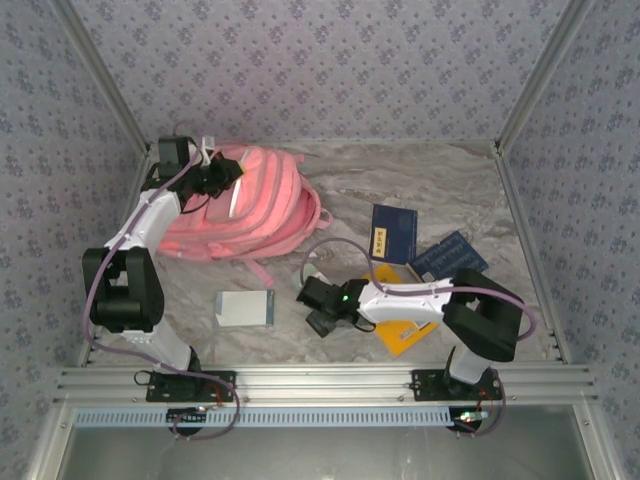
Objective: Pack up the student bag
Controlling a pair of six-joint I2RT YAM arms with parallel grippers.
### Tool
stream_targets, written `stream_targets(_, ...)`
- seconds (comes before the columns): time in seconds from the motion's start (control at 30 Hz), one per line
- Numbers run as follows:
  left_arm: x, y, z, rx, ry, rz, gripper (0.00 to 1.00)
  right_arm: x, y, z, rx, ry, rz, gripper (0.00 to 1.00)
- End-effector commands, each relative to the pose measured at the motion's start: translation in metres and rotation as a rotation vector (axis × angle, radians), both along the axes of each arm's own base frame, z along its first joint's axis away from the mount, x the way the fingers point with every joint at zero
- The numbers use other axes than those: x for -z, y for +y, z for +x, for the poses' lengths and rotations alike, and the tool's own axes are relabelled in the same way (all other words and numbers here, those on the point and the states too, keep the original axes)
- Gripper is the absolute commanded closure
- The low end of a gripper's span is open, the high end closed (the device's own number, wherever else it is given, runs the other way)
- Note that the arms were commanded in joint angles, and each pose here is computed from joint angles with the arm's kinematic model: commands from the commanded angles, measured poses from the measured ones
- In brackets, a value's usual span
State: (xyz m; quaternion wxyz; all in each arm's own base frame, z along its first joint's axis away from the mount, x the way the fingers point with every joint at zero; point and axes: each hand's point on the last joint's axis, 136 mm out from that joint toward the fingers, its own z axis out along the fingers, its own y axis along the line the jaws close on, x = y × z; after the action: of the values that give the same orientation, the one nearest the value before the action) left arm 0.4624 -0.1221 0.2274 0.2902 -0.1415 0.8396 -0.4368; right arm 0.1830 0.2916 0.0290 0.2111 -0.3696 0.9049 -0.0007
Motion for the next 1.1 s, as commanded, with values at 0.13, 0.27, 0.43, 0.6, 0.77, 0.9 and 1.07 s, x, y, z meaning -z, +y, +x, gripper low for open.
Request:
stream_targets(0.13, -0.019, -0.006, 0.003, 0.037, -0.058, -0.010, 1.00, 0.019, -0.007, -0.007, 0.000, 0.067, -0.112, 0.16)
stream_targets(0.27, -0.024, -0.011, 0.003, 0.061, -0.069, -0.018, 1.00, -0.003, -0.007, -0.001, 0.033, 0.020, -0.040, 0.27)
stream_targets(0.43, -0.034, -0.029, -0.002, 0.126, -0.080, 0.012, 1.00, -0.042, -0.017, 0.015, 0.116, -0.054, 0.048, 0.31)
stream_targets(0.6, -0.049, -0.059, -0.015, 0.223, -0.105, 0.010, 1.00, -0.090, -0.051, 0.036, 0.249, -0.163, 0.150, 0.33)
stream_targets(0.77, -0.081, -0.092, -0.033, 0.343, -0.145, -0.007, 1.00, -0.126, -0.089, 0.049, 0.383, -0.218, 0.282, 0.35)
stream_targets(0.9, -0.116, -0.116, -0.052, 0.439, -0.203, -0.003, 1.00, -0.151, -0.112, 0.057, 0.476, -0.227, 0.405, 0.36)
stream_targets(1.07, -0.157, -0.127, -0.076, 0.518, -0.267, -0.054, 1.00, -0.185, -0.124, 0.062, 0.546, -0.230, 0.575, 0.37)
